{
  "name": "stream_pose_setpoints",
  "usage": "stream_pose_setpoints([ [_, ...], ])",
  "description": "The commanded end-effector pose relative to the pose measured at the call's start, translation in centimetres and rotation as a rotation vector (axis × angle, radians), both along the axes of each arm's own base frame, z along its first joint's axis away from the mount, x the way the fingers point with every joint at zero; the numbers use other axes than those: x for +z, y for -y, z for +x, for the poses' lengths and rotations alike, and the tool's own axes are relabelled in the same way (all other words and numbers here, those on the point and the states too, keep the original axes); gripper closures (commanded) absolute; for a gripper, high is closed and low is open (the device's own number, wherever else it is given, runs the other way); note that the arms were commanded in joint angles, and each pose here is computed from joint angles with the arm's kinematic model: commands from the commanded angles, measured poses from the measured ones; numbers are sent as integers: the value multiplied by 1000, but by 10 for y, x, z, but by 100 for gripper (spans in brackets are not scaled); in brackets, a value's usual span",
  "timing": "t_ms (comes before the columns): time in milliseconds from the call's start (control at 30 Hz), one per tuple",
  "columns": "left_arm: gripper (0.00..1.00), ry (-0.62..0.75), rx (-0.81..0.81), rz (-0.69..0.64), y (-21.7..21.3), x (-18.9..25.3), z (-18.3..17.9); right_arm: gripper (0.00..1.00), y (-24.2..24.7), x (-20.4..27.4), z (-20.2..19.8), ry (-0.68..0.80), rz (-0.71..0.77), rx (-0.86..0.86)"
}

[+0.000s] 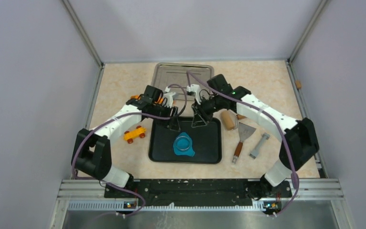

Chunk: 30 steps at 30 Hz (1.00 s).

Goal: Roll out the dumpling wrappers from the dough

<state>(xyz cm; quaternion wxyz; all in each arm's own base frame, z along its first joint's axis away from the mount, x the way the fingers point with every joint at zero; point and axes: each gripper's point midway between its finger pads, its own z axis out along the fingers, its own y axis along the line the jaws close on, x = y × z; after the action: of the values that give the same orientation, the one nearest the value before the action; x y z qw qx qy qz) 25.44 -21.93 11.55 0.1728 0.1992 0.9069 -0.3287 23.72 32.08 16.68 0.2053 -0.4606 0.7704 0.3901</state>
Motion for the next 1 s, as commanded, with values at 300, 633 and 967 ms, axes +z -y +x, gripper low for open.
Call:
stream_pose_setpoints([
  [300,37,0,-454,9,15,-20,16,71,-30,-36,-43,783,-59,726],
  [633,54,-138,-481,-77,23,-25,-9,74,-31,-81,-66,714,-107,922],
  [967,58,-144,-438,3,24,-46,1,74,-30,-106,-65,721,-170,942],
])
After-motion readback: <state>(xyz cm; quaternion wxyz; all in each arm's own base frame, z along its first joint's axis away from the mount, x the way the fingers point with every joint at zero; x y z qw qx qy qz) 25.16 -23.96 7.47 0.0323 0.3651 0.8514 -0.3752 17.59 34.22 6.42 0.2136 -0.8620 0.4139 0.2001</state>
